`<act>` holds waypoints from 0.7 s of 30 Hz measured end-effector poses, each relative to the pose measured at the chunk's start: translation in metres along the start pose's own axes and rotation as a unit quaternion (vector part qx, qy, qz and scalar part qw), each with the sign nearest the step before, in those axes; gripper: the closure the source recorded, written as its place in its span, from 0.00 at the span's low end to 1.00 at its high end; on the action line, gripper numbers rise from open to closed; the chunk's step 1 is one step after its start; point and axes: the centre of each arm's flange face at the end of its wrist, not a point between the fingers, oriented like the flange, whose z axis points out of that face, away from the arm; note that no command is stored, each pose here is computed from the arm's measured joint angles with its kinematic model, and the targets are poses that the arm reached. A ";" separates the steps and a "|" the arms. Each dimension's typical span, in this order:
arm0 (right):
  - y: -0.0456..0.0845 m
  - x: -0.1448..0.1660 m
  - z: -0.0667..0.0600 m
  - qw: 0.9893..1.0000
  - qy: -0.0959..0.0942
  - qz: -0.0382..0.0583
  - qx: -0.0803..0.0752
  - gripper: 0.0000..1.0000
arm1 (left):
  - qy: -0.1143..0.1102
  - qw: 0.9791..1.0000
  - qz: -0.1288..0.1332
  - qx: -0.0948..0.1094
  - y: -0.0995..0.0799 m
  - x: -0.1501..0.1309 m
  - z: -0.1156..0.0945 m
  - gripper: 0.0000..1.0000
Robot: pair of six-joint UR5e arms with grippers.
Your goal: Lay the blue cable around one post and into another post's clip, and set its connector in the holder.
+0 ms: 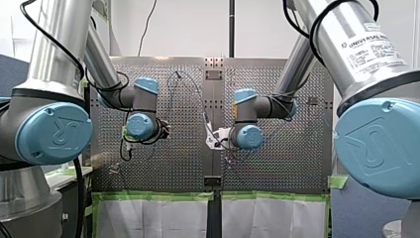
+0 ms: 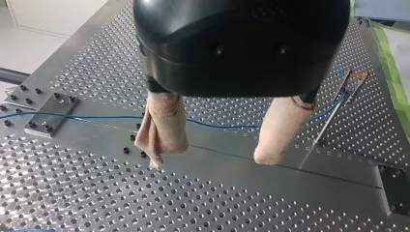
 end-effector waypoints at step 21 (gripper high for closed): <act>-0.003 -0.006 -0.001 1.000 -0.010 0.020 0.014 0.00 | -0.003 1.000 -0.003 0.003 0.000 0.001 -0.001 0.00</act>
